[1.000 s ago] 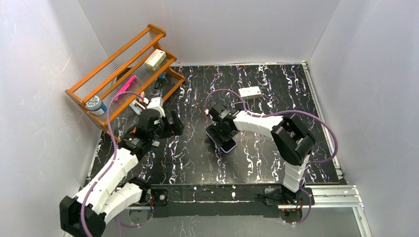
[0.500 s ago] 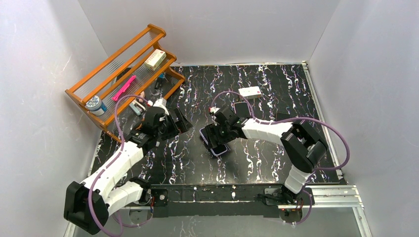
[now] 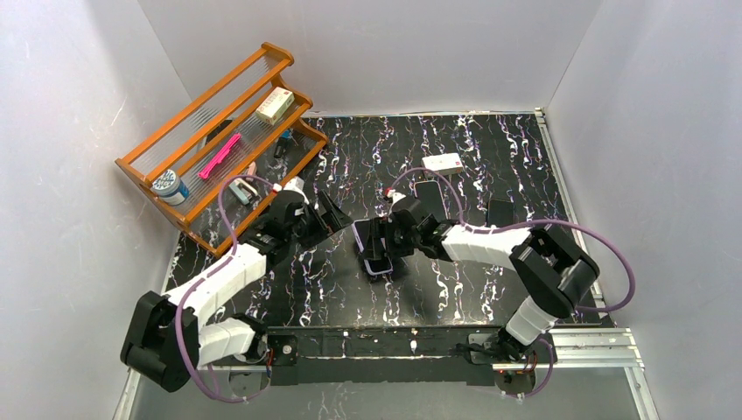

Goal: Take the phone out of the phone case
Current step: Pick up the phone at the center of the board, then remove the phone case from the phone.

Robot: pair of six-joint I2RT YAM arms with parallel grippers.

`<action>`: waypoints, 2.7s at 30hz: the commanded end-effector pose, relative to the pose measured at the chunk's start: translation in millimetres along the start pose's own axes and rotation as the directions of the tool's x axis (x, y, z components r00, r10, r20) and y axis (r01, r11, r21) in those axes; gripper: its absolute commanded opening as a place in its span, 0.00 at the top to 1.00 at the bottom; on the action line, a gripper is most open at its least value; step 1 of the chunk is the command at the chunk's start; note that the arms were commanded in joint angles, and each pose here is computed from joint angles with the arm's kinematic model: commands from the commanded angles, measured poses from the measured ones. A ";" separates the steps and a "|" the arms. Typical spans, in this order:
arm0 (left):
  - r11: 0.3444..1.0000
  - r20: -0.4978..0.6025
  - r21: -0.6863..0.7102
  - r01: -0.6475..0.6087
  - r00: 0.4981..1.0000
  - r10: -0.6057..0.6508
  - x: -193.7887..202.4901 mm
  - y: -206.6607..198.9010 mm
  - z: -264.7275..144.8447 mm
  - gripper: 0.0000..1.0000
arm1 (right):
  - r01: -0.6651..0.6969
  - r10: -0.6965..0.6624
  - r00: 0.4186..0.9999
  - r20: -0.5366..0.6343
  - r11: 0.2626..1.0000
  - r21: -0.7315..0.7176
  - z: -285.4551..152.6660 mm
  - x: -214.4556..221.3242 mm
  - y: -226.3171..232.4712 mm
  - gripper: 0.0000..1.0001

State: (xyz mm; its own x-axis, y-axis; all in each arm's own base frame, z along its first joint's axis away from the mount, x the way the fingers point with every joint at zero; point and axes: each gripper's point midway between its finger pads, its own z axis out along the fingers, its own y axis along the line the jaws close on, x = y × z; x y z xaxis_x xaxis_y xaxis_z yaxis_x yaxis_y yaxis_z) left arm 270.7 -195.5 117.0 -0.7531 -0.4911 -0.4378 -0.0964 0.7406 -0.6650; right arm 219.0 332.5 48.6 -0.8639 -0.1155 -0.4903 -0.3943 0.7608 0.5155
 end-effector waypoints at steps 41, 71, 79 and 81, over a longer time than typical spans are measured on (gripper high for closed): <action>0.950 0.221 0.288 0.121 0.957 -0.189 -39.8 -86.9 10.3 1.00 | 0.006 0.144 0.892 0.429 0.944 -0.330 -99.9 -84.4 70.5 0.01; 0.696 0.191 0.657 0.291 0.829 -0.526 -81.4 -135.8 -54.5 1.00 | 0.066 0.330 0.815 0.475 0.763 -0.643 -156.4 -93.3 108.8 0.25; 0.668 0.184 0.688 0.284 0.822 -0.539 -85.0 -141.7 -66.0 1.00 | 0.074 0.356 0.818 0.451 0.712 -0.698 -154.1 -100.5 121.1 0.33; 0.664 0.184 0.691 0.285 0.819 -0.544 -85.3 -141.3 -67.3 1.00 | 0.081 0.356 0.820 0.449 0.704 -0.706 -155.1 -103.0 124.6 0.35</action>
State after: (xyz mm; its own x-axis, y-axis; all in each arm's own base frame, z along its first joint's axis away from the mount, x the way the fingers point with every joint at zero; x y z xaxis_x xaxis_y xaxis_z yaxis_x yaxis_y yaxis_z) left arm 308.2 -236.8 244.9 -0.4856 -0.8622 -0.1440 0.0622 0.1303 -0.9895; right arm 209.4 333.7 222.8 -0.7486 0.4178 -0.5148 -0.4798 0.1945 0.8555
